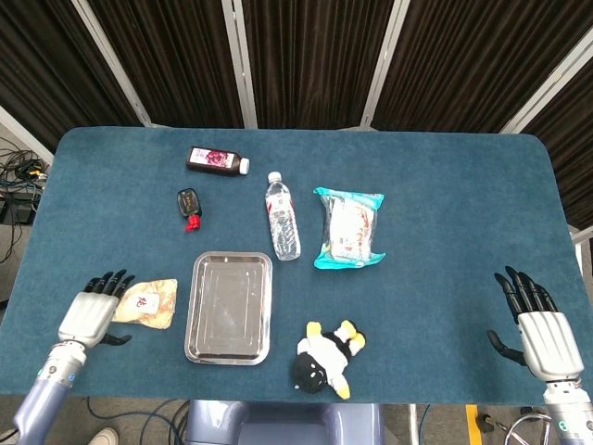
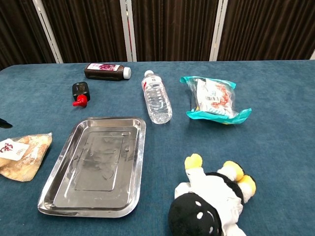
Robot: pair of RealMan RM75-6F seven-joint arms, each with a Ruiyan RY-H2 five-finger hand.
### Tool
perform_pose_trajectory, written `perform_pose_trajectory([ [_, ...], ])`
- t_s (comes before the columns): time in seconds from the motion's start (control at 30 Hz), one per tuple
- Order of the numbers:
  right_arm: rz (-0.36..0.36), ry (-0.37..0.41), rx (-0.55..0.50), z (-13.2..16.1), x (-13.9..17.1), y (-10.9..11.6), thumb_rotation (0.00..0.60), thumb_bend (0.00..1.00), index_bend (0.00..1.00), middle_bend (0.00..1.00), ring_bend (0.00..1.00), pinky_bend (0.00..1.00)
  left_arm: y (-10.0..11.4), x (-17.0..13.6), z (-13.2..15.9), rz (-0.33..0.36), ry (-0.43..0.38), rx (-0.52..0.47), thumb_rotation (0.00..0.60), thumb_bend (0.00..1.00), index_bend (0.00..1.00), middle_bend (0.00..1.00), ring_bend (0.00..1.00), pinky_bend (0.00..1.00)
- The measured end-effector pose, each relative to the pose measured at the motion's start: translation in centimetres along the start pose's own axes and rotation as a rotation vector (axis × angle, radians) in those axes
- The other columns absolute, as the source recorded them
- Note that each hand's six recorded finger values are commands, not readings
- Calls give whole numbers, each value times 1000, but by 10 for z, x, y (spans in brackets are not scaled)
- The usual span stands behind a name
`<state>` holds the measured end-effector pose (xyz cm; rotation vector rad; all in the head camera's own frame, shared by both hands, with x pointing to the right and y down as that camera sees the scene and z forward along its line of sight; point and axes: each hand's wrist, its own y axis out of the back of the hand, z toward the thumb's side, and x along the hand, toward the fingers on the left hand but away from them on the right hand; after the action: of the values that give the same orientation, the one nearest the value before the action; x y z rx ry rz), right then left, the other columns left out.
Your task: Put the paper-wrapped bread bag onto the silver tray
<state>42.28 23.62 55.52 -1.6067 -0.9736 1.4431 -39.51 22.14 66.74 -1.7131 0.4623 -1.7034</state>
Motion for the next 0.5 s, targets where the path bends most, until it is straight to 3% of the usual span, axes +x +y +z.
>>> perform_pose_trajectory([
  [0.1, -1, -1, -2, 0, 0, 1, 600, 303, 0, 0, 0, 137, -4, 9, 12, -4, -14, 2, 600, 105, 203, 118, 97, 215],
  [0.17, -1, -2, -3, -1, 0, 1, 600, 303, 0, 0, 0, 137, -5, 14, 19, 10, -17, -1, 600, 228, 404, 348, 309, 438],
  [0.27, -2, -5, -7, -2, 0, 1, 600, 302, 0, 0, 0, 137, -1, 17, 24, 56, -12, 7, 600, 324, 599, 614, 549, 642],
  [0.37, -4, -8, -10, -3, 0, 2, 600, 302, 0, 0, 0, 137, 4, 15, 25, 90, -13, 18, 600, 342, 671, 690, 619, 698],
  [0.5, -9, -10, -13, -3, 1, 3, 600, 303, 0, 0, 0, 137, 16, 7, 21, 109, -14, 24, 600, 344, 675, 695, 623, 701],
])
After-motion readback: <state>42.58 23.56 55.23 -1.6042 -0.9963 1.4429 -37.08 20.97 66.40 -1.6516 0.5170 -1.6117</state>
